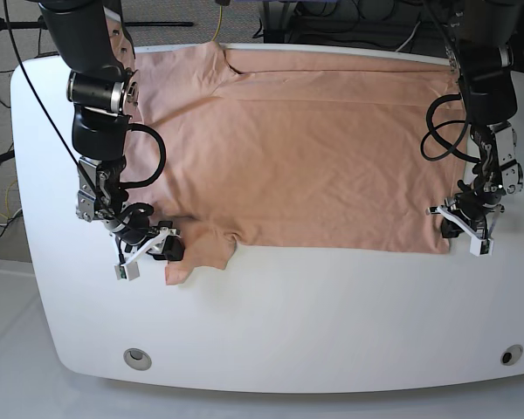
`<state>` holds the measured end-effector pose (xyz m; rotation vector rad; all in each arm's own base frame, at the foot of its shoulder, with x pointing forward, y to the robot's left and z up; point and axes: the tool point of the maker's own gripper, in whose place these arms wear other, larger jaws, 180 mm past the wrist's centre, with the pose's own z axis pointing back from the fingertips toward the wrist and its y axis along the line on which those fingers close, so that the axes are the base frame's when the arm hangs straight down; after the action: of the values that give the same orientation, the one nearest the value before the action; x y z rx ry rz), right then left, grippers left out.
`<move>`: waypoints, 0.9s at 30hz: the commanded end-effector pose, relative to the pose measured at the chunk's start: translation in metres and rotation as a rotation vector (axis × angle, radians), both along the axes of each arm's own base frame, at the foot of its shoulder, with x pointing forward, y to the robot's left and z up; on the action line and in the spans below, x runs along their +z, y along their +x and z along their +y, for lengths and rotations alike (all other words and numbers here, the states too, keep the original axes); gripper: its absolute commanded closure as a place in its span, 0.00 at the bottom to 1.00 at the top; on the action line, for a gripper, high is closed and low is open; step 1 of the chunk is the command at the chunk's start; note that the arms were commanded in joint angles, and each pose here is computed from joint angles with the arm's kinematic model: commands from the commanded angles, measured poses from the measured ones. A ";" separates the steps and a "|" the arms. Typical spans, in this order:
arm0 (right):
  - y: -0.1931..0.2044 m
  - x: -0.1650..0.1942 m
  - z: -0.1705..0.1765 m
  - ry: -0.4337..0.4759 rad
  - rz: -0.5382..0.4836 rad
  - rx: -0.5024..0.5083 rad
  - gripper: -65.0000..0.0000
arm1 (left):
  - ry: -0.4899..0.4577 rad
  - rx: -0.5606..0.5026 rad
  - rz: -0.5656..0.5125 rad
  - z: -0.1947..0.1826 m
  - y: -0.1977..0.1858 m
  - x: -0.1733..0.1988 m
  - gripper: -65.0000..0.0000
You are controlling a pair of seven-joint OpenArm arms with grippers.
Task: Fold the T-shirt properly
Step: 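Close both grippers on the hem corners of the shirt, then lift the hem with both grippers and fold it toward the collar band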
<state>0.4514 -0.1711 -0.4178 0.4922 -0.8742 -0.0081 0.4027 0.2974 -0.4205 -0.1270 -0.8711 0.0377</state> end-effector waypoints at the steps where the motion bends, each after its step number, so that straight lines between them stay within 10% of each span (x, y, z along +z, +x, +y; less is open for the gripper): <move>1: 0.016 0.020 -0.009 -0.002 -0.044 -0.021 0.75 | 0.025 -0.003 0.021 0.007 -0.001 0.002 1.00; 11: 0.014 0.016 -0.011 -0.037 0.007 -0.012 0.95 | 0.028 0.006 0.006 0.011 0.002 0.007 1.00; 27: 0.013 0.041 -0.012 -0.129 0.017 0.080 1.00 | 0.059 -0.040 -0.070 0.001 0.014 0.034 1.00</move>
<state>0.4416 -0.1759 -0.4109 0.4125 -0.7343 0.1059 0.4000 0.2934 -0.4128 -0.1011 -0.8581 -0.0158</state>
